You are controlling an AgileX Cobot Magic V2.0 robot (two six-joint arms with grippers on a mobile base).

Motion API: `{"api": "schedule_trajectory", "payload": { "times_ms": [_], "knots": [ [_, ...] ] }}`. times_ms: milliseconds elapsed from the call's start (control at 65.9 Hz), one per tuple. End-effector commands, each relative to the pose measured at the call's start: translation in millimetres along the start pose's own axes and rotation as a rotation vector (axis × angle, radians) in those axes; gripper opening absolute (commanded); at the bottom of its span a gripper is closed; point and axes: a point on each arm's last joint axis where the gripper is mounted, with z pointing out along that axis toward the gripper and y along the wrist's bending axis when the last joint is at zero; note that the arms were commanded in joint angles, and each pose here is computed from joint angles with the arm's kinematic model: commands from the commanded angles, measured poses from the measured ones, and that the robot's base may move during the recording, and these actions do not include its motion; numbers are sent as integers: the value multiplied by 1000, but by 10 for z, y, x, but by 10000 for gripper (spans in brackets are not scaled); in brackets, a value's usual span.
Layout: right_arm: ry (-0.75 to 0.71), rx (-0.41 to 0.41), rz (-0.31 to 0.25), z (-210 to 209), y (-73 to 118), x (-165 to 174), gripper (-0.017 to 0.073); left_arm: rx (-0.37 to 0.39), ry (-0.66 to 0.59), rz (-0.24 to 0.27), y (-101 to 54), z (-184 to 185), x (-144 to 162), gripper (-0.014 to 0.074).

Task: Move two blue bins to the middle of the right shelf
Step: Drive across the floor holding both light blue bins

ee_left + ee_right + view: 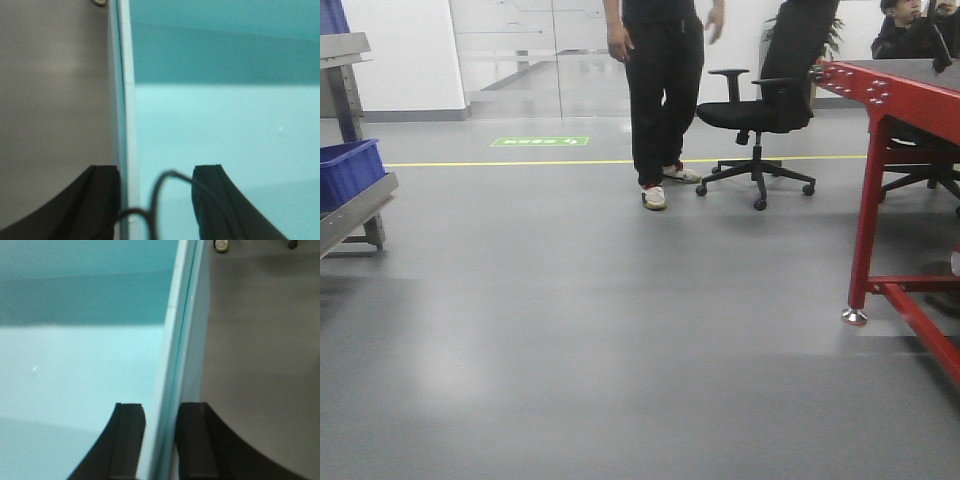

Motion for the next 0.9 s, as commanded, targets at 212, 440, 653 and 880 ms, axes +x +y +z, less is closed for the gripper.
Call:
{"api": "schedule_trajectory", "payload": {
  "times_ms": [212, 440, 653, 880],
  "knots": [
    [-209, -38, 12, -132, 54, -209, -154, 144, -75, 4, -210, -230, -80, -111],
    [-209, -38, 12, -132, 54, -209, -154, 144, -75, 4, -210, -230, -80, -111],
    [-213, -39, 12, -133, 54, -212, -154, 144, -75, 4, -210, -230, -80, -111],
    [-215, -39, 12, -133, 54, -214, -154, 144, -75, 4, -210, -230, -80, -111]
  ]
}}
